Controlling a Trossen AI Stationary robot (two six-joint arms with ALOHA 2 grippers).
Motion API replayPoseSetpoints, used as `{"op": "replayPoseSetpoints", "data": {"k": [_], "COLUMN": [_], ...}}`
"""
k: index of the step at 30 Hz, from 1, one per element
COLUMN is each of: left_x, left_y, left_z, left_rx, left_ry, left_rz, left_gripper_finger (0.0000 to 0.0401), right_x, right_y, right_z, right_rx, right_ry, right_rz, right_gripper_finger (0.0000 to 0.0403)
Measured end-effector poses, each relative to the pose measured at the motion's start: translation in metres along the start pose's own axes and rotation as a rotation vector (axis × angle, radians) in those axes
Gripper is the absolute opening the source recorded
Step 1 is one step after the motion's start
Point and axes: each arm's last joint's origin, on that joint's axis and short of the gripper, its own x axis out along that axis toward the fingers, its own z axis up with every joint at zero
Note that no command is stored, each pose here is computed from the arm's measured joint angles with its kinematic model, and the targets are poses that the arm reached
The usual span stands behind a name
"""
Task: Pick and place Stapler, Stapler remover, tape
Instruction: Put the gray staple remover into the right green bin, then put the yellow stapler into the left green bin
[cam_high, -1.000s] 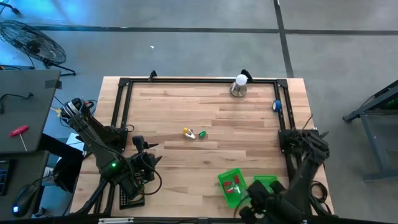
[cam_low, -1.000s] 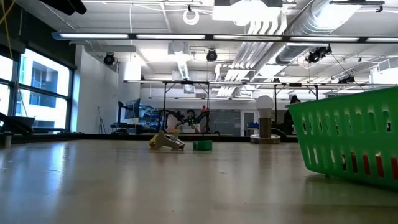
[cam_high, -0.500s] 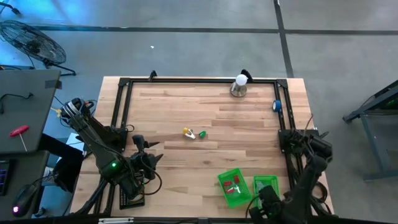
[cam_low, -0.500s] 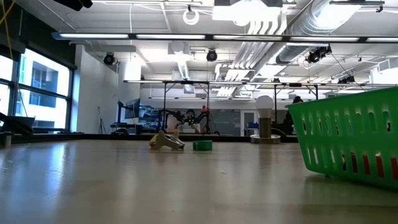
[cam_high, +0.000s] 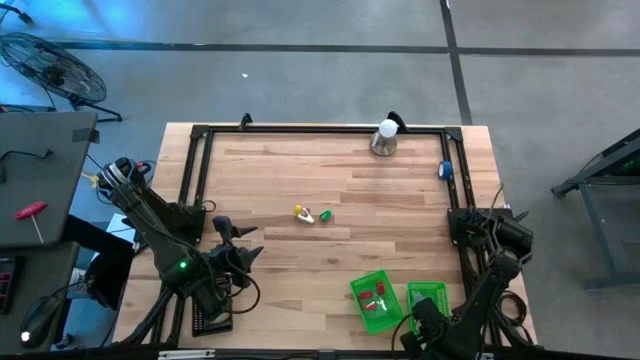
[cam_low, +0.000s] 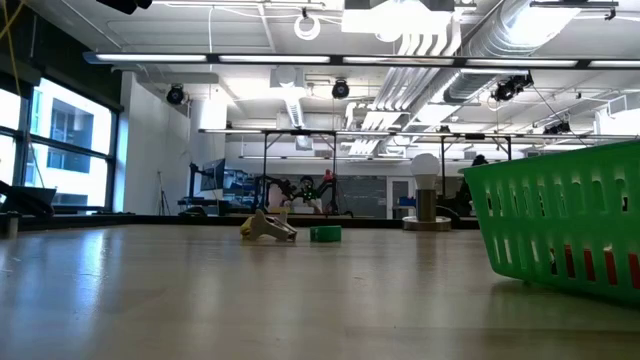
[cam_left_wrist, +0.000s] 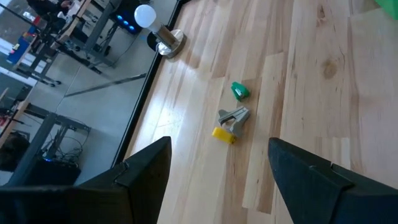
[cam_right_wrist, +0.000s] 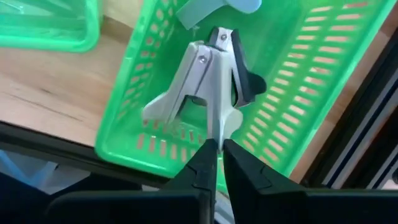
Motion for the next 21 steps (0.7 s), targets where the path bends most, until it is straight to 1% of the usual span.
{"op": "replayPoseSetpoints", "data": {"k": [5,8,13,17,21], "left_x": [0.0,0.0,0.0,0.0,0.0], "left_y": [-0.001,-0.001,-0.003,-0.004,-0.004], "left_z": [0.0,0.001,0.002,0.002,0.002], "left_rx": [-0.005,-0.014,-0.032,-0.044,-0.047], "left_ry": [0.011,0.008,0.004,0.005,0.025], "left_rz": [-0.013,-0.017,-0.026,-0.037,-0.058], "left_gripper_finger": [0.0259,0.0259,0.0259,0.0259,0.0259], "right_x": [0.001,-0.001,-0.017,-0.043,-0.067], "right_y": [0.0,0.003,0.006,0.006,0.006], "right_z": [0.004,0.005,0.014,0.018,0.02], "right_rx": [-0.011,-0.07,-0.072,-0.078,-0.118], "right_ry": [0.015,0.052,0.018,-0.077,-0.251], "right_rz": [-0.039,-0.037,-0.033,0.013,0.138], "right_gripper_finger": [0.0058,0.008,0.0095,0.0091,0.0083]}}
